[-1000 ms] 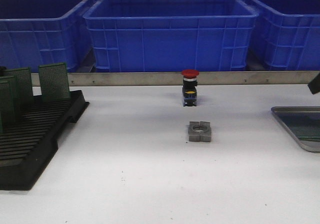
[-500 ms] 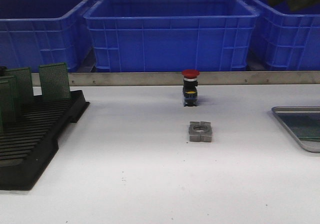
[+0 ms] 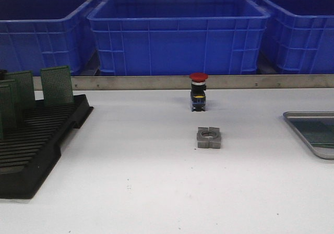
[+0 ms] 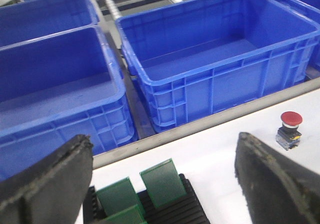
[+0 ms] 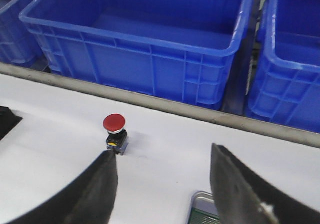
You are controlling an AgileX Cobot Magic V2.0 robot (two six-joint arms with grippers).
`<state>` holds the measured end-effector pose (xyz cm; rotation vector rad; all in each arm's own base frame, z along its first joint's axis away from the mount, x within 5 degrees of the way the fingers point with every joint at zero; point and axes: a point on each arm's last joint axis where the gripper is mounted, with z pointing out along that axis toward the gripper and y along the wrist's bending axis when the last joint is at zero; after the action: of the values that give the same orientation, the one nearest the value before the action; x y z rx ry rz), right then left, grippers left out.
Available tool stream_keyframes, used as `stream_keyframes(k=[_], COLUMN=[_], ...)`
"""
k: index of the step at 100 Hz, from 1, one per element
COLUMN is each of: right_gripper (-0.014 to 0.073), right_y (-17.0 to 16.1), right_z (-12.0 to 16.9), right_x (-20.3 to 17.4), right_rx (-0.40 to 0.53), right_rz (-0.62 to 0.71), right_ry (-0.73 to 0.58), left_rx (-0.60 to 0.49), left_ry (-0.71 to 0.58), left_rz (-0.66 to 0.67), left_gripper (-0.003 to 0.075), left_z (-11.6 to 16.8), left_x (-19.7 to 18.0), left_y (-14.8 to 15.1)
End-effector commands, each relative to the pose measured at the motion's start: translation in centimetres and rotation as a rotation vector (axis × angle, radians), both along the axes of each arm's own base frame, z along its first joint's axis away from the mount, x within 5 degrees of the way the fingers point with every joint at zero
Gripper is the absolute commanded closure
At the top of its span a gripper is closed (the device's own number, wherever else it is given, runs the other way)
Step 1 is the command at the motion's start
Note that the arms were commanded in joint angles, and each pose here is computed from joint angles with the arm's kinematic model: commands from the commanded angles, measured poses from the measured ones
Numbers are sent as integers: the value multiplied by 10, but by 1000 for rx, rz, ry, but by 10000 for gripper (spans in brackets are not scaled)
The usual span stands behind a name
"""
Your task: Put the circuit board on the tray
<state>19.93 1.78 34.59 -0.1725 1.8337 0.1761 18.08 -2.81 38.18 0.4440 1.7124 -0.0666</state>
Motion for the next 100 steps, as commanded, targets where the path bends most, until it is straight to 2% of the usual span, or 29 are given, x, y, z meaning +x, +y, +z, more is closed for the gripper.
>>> stream_keyframes(k=[1,26,42,63,85,92,100], right_gripper=[160,160,160,160,165,206,306], right_y=[-7,-14,-15,-17,-17,-17,-17], right_z=[10,-8,-24,-46,-48,-48,-48], right_x=[-23,-89,-117,-127,-127,-127,-127], right_rx=[-1,1,6,6,5,5,5], right_rz=[-87,-165,-181,-206,-207,-207,-208], right_ry=[-128,-301,-379,-394,-387,-387,-388], left_rx=[-72,-148,-154,-223,-222,-222,-222], left_ry=[-102,-175,-205,-252,-248,-248,-248], left_rz=[92,161,162,202,203,203,203], left_gripper=[172,172,172,172,172,174,212], left_z=[3,-34,-53,-65,-67,-67,-67], left_x=[-18,-67,-89,-102,-102,-102,-102], left_y=[8,14,15,19,19,19,19])
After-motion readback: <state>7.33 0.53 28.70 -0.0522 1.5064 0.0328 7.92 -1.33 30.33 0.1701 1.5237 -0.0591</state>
